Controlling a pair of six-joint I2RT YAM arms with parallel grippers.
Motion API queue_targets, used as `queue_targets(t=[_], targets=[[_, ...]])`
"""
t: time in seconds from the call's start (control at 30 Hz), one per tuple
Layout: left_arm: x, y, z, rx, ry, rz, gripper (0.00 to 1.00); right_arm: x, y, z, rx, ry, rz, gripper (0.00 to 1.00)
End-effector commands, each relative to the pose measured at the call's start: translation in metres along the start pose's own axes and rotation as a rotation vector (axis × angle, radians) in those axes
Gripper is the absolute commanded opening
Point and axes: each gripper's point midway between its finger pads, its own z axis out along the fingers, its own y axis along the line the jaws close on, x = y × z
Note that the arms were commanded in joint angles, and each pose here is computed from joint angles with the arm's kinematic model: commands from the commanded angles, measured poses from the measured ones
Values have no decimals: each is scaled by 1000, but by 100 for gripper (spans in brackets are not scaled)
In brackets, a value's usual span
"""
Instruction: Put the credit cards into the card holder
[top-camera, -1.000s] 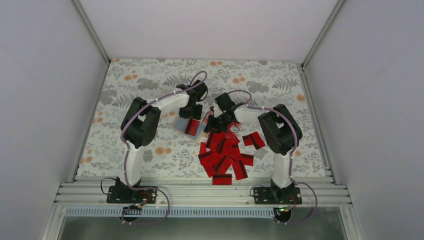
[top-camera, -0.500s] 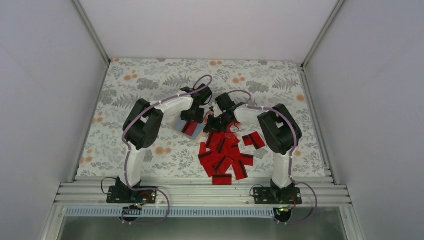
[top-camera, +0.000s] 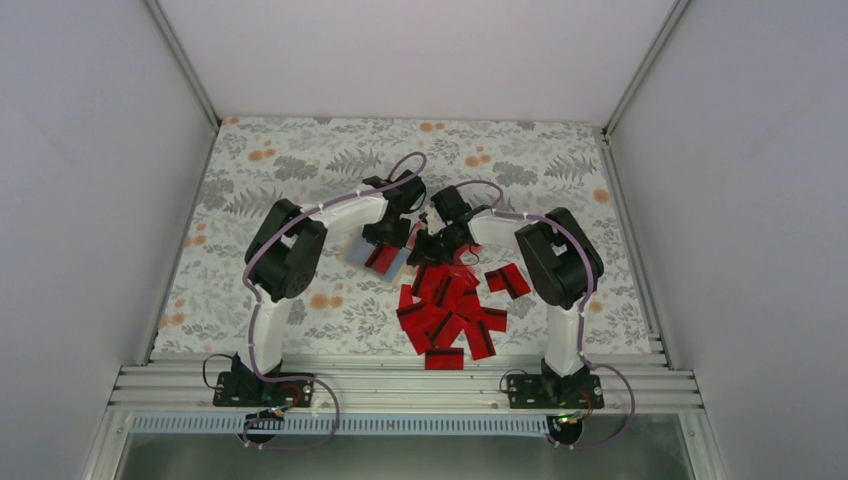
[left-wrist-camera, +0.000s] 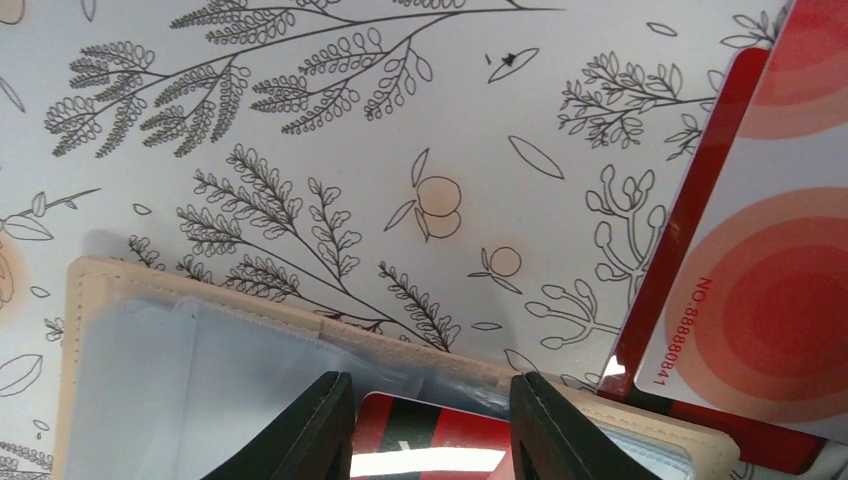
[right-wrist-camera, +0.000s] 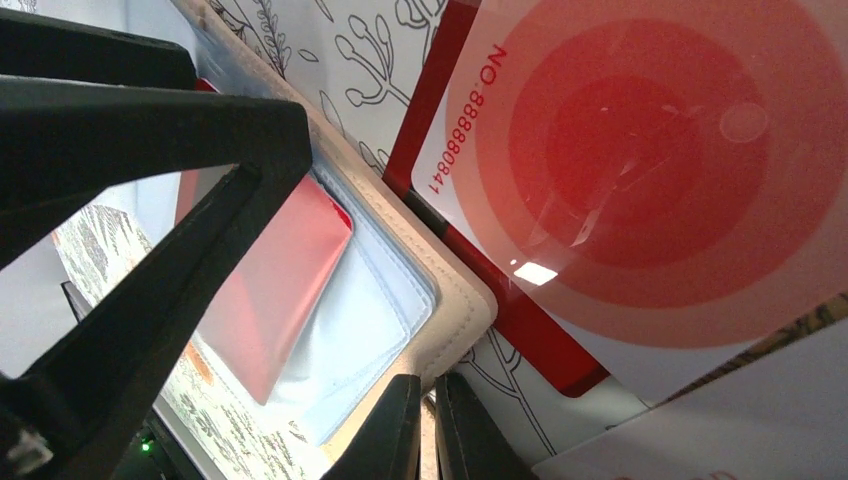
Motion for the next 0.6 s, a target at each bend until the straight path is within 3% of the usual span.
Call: queue_targets(t=[0.0,0.33,0.57], targets=[[11,-18,-9,87,31,1,38,-3,-17,10,49,-3,5,6],[9,-20,-11,105,22,-5,35,-13,-9,9,48,-16,-10,6],[4,-25,-22,154,15,-40,42,-20,-4,3,55,-32,-25,6]])
